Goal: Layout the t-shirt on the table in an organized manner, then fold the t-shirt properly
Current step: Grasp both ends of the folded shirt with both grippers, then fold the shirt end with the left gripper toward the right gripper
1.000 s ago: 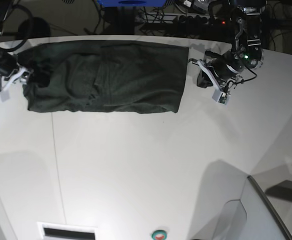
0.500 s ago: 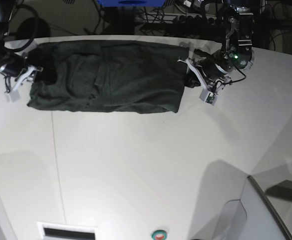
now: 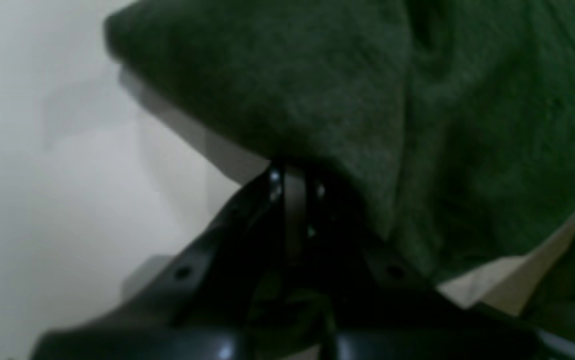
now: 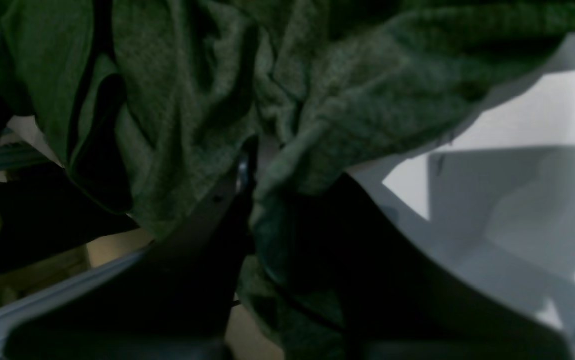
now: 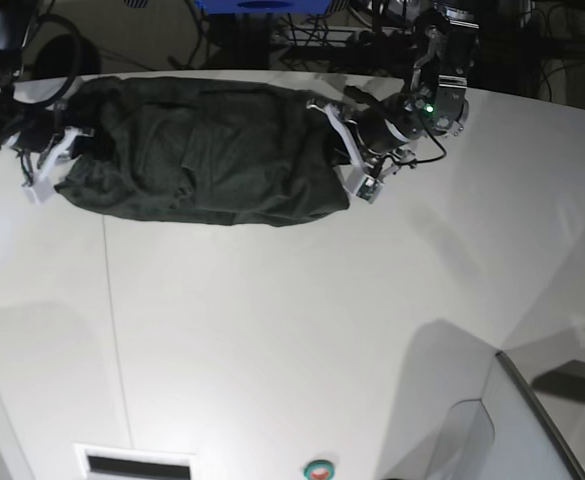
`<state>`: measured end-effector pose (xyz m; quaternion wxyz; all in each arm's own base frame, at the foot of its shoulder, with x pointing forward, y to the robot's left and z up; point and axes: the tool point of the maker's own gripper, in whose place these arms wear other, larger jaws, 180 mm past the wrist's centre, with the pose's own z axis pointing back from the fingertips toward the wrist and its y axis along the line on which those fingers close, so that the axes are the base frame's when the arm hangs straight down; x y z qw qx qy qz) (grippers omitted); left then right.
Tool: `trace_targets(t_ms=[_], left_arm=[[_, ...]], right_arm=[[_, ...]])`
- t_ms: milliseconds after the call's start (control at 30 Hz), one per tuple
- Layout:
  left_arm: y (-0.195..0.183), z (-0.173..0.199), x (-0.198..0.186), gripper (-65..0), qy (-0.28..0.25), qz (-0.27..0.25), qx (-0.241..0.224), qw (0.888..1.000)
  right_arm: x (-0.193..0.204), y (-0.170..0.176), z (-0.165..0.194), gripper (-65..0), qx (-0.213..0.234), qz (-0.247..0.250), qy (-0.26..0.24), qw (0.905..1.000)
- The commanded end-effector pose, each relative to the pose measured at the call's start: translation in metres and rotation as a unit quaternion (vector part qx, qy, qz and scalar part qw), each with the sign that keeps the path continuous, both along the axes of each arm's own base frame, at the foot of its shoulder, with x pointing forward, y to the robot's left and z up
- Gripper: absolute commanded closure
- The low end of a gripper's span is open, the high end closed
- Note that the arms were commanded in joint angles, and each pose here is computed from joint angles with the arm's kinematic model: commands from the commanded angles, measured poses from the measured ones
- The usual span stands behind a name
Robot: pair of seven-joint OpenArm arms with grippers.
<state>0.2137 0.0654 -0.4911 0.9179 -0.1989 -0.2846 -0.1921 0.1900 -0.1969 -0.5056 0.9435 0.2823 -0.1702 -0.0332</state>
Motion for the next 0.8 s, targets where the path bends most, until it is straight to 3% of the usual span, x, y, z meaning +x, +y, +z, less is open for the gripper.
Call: trace_targets(t_ms=[0,300,533,700,767], left_arm=[[-0.002,0.003,0.003,0.0,-0.003,-0.009,0.004,1.000],[-0.006,0.010,0.019,0.0,-0.019,-0.009,0.001,1.000],[-0.005,0.011,0.020,0.0,-0.020,-0.010,0.001,1.000],[-0.004,0.010,0.019,0.0,-0.019,-0.010,0.003,1.000],[-0.005,0.011,0.019,0.0,-0.019,-0.010,0.002,1.000]], right_arm=[[-0.023,-0.015,-0.010,-0.8,-0.054,0.027,0.060,0.9964],[0.005,-0.007,0.041,-0.8,-0.110,0.083,-0.021,0.9903],[0.017,0.006,0.066,-0.8,-0.129,0.111,-0.045,0.9844],[0.024,0.027,0.075,-0.8,-0.114,0.085,-0.049,0.9886],[0.025,0.044,0.074,-0.8,-0.104,0.106,-0.051,0.9876]])
